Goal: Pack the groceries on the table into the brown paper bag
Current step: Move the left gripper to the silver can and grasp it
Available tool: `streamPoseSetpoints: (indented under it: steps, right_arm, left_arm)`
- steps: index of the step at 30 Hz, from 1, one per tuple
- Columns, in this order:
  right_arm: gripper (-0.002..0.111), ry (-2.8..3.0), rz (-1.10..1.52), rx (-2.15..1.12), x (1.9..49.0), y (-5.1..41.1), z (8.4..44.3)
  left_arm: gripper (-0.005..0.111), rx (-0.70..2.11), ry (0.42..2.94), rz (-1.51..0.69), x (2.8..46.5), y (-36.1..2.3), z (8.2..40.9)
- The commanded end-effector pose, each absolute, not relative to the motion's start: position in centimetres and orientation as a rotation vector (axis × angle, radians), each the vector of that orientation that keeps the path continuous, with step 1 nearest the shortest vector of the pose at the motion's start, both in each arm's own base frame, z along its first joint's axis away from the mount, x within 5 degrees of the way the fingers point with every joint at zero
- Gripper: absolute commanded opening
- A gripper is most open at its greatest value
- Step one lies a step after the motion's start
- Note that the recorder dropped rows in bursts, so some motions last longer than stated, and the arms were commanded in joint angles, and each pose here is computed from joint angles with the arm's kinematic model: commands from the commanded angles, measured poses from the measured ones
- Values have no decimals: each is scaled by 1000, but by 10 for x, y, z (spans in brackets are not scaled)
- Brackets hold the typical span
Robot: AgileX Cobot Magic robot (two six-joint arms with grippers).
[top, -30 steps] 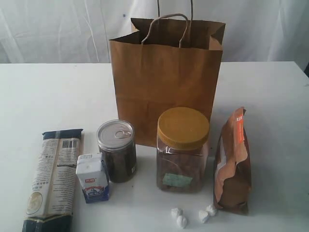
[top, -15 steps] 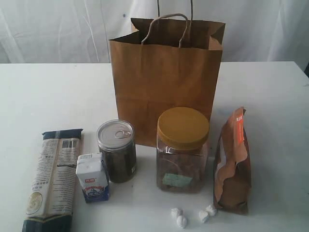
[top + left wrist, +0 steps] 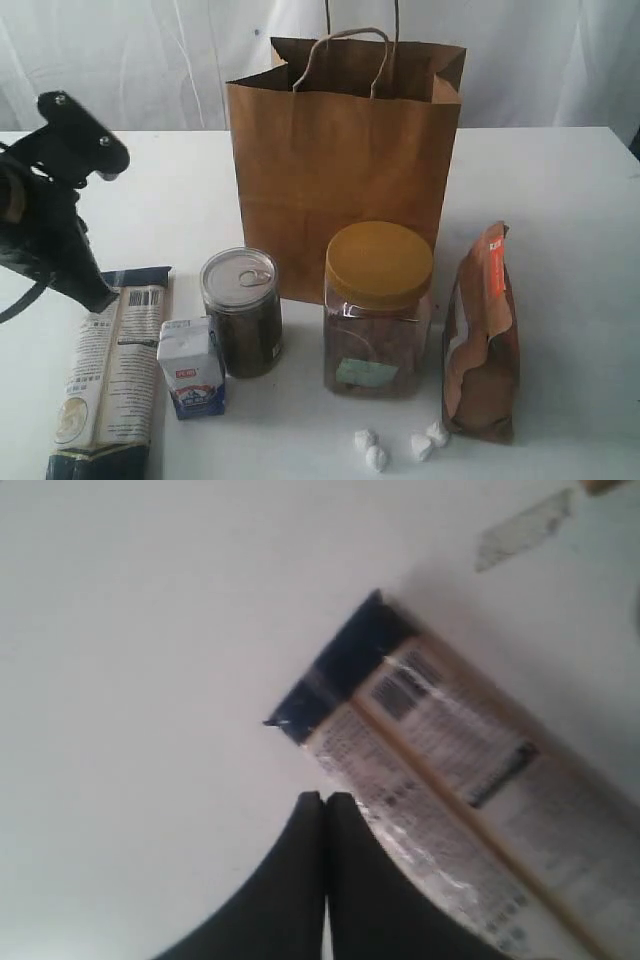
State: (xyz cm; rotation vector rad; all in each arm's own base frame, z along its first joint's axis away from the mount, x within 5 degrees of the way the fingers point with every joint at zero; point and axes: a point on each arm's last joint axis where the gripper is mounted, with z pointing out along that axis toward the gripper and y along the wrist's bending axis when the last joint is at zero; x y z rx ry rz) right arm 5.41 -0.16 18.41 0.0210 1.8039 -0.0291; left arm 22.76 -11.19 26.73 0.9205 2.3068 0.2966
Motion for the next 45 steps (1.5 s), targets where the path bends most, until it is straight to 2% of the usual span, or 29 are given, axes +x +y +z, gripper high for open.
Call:
streamPoseSetpoints:
  steps: [1,3,5,10,12,19,21,28,45]
  right_arm:
    - [0,1796,-38,20,54,-2,185]
    - [0,1796,-38,20,54,-2,185]
    - [0,1796,-38,20,54,-2,185]
    - [0,1796,-38,20,54,-2,185]
    - [0,1796,-38,20,54,-2,185]
    - [0,1796,-38,20,54,-2,185]
    - [0,1796,-38,20,54,-2,185]
    - [0,1796,-38,20,54,-2,185]
    - [0,1796,-38,20,54,-2,185]
  left_arm:
    - [0,1297,2296,-104,207,-145,281]
    - [0,1484,2134,-327,198,-161,283]
    - [0,1577,1968,-428,195,-171,286]
    - [3,1621,1800,-419,198,-178,291]
    - [16,1629,1800,-406,200,-178,288]
    - [90,1575,1834,-370,217,-185,274]
    - [104,1563,1846,-356,222,-187,268]
    - [105,1582,1866,-275,237,-192,247]
    - [105,1591,1894,-224,251,-196,224]
